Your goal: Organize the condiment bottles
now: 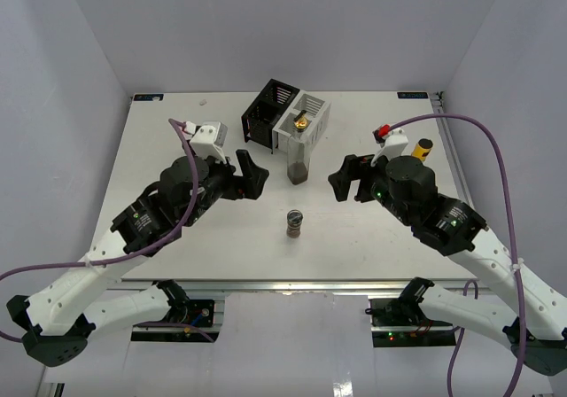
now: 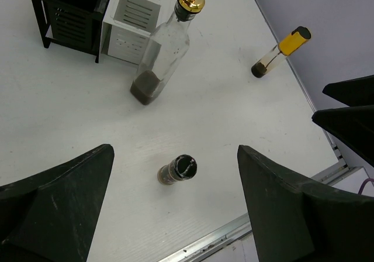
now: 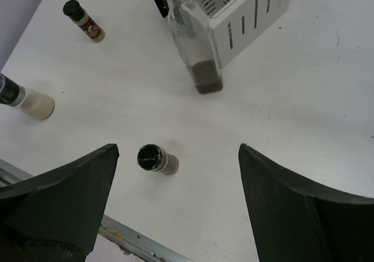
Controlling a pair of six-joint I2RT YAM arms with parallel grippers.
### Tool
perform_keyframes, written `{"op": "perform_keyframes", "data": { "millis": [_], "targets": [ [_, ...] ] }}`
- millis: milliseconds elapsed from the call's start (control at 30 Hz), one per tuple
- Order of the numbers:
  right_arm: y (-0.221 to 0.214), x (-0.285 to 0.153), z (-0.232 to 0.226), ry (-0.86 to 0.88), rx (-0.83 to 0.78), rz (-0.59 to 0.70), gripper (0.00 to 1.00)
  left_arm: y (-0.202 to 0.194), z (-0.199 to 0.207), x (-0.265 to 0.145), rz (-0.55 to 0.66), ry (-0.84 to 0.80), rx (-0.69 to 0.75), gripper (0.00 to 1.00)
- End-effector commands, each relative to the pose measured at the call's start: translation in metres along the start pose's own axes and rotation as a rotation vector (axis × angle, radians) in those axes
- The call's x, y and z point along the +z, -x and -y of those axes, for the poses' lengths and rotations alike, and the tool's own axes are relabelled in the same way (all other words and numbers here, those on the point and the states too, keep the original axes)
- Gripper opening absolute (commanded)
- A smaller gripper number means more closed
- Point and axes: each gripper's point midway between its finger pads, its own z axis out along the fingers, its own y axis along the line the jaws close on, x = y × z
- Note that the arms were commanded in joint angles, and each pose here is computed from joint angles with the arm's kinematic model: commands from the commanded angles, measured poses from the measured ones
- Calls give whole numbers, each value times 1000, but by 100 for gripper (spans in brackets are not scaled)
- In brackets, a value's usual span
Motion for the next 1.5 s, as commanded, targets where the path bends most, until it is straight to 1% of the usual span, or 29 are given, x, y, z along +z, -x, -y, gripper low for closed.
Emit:
{"op": "perform_keyframes", "data": {
  "millis": [0,133,200,300,400,467,533,567,633,800,833,900,967,1100,1267,1467],
  "targets": [
    [8,1,-3,4,14,27,90,7,-3,-10,32,-5,-8,98],
    [12,-1,-10,45,3,46,90,5,-3,-12,30,-12,-7,98],
    [15,-1,-14,73,-35,53,90,-2,-5,-11,24,-12,-8,98],
    [26,9,-27,144,-127,113,90,-14,-6,-7,9,-22,-27,98],
    [48,27,-23,67,-197,167,91,-27,-8,-4,-16,-28,-39,98],
    [50,52,-21,15,-258,140,92,-36,-9,-2,-28,-31,-40,98],
    [60,67,-24,-2,-315,150,94,-39,-11,-3,-31,-32,-40,98],
    [68,70,-28,7,-316,170,95,-40,-12,-4,-31,-32,-38,98],
    [66,86,-37,42,-327,161,98,-39,-15,-8,-27,-26,-36,98],
    [76,106,-45,58,-341,212,100,-31,-17,-21,0,-36,-32,98],
    [77,110,-44,55,-335,219,100,-29,-17,-23,6,-38,-31,98],
    [77,116,-43,54,-329,232,95,-26,-18,-28,17,-40,-31,98],
    [81,121,-44,68,-326,268,94,-26,-20,-30,15,-36,-30,98],
    [78,141,-38,73,-326,229,94,-32,-20,-36,8,-56,-57,98],
    [83,152,-37,102,-313,226,93,-35,-27,-42,22,-42,-78,98],
    [69,173,-32,116,-316,185,92,-32,-29,-46,27,-38,-83,98]
  ]
}}
